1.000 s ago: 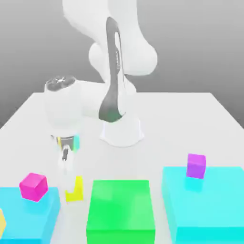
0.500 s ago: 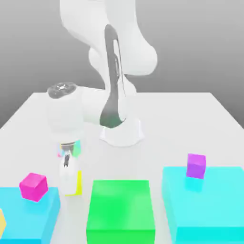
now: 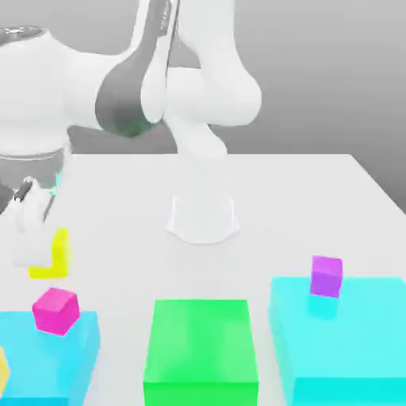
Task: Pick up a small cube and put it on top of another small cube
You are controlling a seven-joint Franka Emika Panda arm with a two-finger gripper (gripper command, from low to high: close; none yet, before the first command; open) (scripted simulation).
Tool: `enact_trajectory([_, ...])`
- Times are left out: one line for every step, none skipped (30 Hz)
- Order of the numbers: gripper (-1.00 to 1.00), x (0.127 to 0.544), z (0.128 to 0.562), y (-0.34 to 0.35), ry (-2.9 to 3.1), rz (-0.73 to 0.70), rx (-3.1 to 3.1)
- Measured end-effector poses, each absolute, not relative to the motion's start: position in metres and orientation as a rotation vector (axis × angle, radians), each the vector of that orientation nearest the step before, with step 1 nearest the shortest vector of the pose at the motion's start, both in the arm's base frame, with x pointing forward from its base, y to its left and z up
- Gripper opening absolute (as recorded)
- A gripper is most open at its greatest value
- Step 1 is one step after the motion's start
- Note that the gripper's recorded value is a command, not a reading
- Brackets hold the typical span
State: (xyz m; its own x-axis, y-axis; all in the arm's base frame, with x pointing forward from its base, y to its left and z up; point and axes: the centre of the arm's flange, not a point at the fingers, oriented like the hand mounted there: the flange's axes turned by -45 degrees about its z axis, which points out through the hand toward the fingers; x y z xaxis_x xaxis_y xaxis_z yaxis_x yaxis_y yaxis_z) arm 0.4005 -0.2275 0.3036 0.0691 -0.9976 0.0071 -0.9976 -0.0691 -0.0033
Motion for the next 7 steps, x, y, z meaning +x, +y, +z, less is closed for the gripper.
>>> enact_trajectory([-1.00, 0.401, 0.291, -0.229, -2.150, 0.007, 2.289])
enact_trajectory([-1.00, 0.401, 0.277, -0.229, -2.154, 0.005, 2.286])
enact_trajectory([1.00, 0.400, 0.263, -0.229, -2.156, 0.004, 2.286])
enact_trajectory([1.00, 0.401, 0.263, -0.228, -2.154, 0.004, 2.287])
enact_trajectory([1.00, 0.400, 0.263, -0.228, -2.154, 0.004, 2.287])
enact_trajectory([1.00, 0.400, 0.263, -0.228, -2.154, 0.004, 2.287])
enact_trajectory([1.00, 0.400, 0.263, -0.228, -2.154, 0.004, 2.287])
